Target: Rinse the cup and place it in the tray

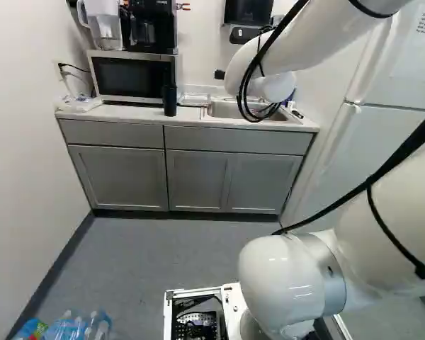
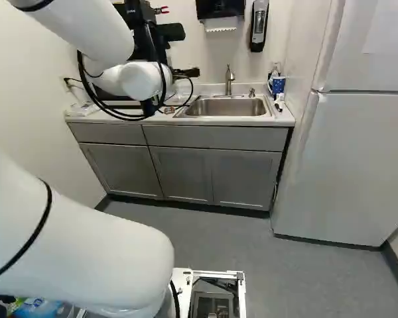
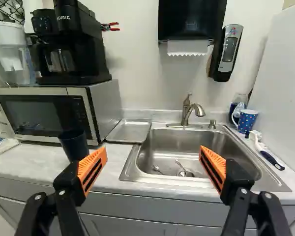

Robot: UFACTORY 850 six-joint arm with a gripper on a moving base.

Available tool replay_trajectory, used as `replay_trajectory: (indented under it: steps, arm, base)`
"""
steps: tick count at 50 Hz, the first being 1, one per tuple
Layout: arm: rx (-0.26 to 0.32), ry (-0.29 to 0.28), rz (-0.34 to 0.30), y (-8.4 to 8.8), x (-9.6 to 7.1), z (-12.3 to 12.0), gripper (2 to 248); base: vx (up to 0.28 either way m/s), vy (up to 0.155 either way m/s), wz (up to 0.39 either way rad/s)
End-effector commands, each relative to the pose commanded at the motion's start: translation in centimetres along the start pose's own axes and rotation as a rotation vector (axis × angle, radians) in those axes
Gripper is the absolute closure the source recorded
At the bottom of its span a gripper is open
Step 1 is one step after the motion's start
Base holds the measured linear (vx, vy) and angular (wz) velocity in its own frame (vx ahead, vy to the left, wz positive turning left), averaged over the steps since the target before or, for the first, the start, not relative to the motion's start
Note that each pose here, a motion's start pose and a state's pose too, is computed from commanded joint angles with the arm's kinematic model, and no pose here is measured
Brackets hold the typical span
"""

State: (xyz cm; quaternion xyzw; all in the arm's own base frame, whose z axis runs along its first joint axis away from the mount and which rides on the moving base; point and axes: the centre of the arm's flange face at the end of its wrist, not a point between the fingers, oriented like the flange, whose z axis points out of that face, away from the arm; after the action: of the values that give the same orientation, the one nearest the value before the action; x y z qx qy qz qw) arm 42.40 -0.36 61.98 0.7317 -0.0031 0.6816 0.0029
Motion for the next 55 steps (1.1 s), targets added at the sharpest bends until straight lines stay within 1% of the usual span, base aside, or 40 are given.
replay_trajectory:
  steps: [11, 41, 55]
  arm:
    - [0.000, -0.016, 0.000, 0.00, 0.92, 0.43, 3]
    - [0.000, -0.017, 0.000, 0.00, 0.91, 0.44, 3]
    - [0.000, -0.017, 0.000, 0.00, 0.91, 0.44, 3]
  base:
    - [0.000, 0.000, 0.000]
    - [0.001, 0.001, -0.002]
    - [0.119, -0.052, 0.001]
